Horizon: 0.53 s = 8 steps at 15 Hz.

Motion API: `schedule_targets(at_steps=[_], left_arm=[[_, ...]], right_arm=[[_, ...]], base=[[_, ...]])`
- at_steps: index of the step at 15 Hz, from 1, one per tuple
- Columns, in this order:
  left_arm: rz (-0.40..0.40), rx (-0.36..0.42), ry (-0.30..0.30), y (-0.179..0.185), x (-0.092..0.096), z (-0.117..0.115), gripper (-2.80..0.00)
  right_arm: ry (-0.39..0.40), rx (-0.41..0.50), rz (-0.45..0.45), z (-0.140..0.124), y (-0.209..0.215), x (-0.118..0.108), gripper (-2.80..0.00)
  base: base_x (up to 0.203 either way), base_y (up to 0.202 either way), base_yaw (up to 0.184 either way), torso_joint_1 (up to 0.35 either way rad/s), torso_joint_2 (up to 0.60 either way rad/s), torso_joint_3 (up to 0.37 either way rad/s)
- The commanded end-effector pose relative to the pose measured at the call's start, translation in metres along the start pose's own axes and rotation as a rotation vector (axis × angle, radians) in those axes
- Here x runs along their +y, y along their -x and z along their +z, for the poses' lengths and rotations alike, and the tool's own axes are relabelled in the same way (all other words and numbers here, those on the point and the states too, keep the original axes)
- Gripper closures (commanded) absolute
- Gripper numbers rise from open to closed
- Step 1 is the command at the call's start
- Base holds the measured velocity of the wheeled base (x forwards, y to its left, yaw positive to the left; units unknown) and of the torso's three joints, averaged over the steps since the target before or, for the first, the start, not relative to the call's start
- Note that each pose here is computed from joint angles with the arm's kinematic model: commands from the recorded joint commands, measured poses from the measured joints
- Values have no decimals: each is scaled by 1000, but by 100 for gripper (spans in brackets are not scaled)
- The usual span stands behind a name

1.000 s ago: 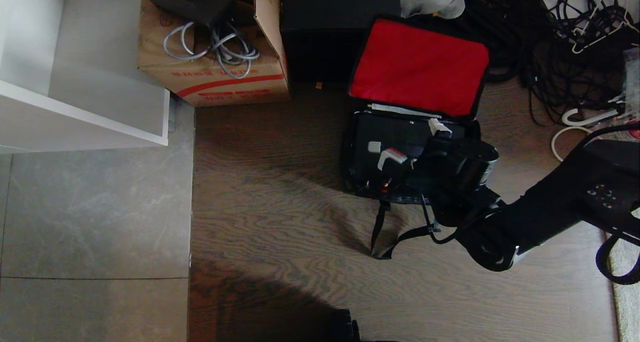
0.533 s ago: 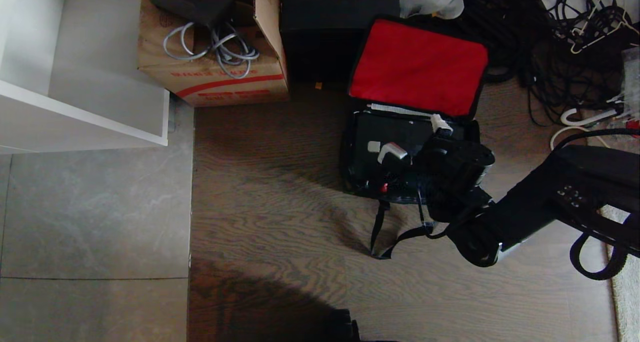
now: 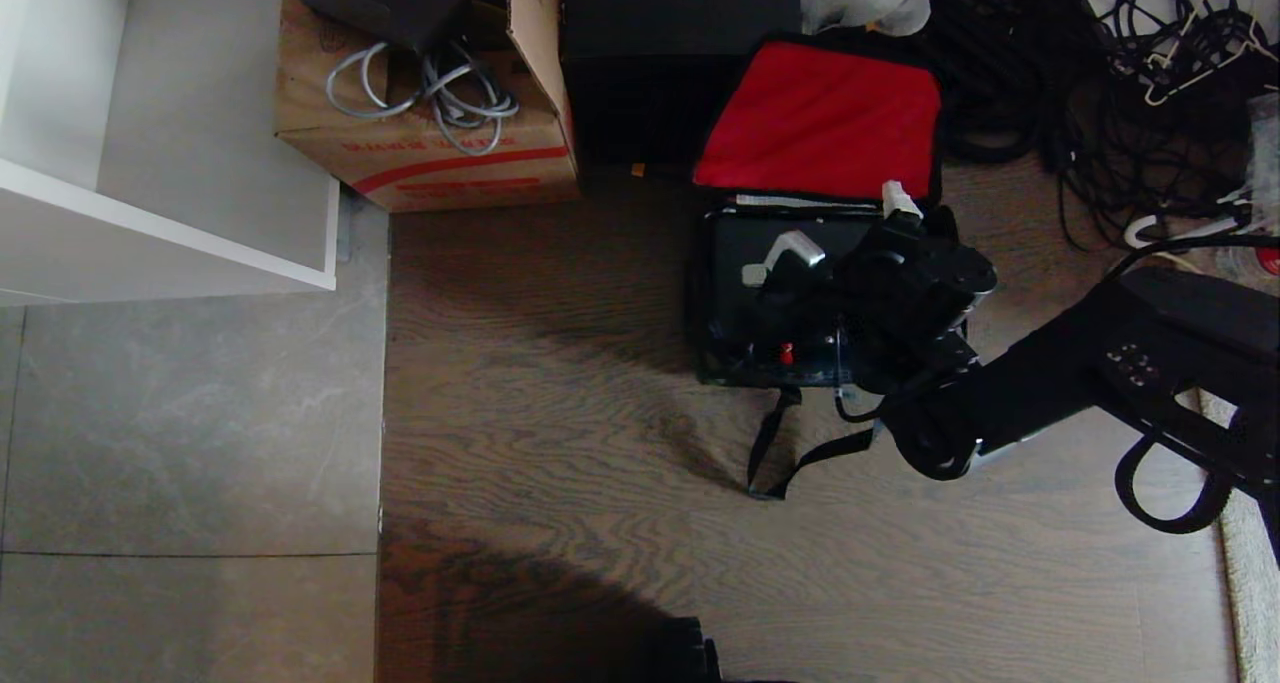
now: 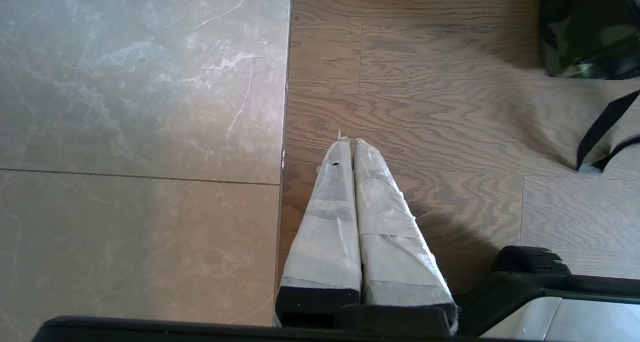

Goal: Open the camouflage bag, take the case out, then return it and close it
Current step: Grip the handle

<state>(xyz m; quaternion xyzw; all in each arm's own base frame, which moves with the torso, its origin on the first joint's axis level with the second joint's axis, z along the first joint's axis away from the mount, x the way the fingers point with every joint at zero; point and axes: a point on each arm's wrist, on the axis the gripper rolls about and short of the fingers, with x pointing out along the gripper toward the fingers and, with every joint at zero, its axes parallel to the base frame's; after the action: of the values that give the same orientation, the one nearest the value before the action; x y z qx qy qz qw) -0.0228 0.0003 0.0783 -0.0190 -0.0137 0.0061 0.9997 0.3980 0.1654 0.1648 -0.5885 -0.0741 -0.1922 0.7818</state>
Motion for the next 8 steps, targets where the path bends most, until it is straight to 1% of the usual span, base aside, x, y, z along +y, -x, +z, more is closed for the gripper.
schedule_targets(at_steps=[1,2,3,6,8], left_arm=[[2,7,0,-1,0,-2,0],[0,7,1,-1,0,-2,0],[0,7,0,-1,0,-2,0],[0,7,0,-1,0,-2,0],[3,7,0,-1,0,-2,0]], right_arm=[[-11,44,-26,1,-6,4,-280],[-15,68,-34,0,-9,6,-280],[-17,72,-36,1,-10,10,-280],[-42,67,-20,-3,-5,24,-280],[-33,66,-7,-4,-4,28,-280]], base=[[0,0,0,0,0,0],[0,0,0,0,0,0],[0,0,0,0,0,0],[0,0,0,0,0,0],[0,0,0,0,0,0]])
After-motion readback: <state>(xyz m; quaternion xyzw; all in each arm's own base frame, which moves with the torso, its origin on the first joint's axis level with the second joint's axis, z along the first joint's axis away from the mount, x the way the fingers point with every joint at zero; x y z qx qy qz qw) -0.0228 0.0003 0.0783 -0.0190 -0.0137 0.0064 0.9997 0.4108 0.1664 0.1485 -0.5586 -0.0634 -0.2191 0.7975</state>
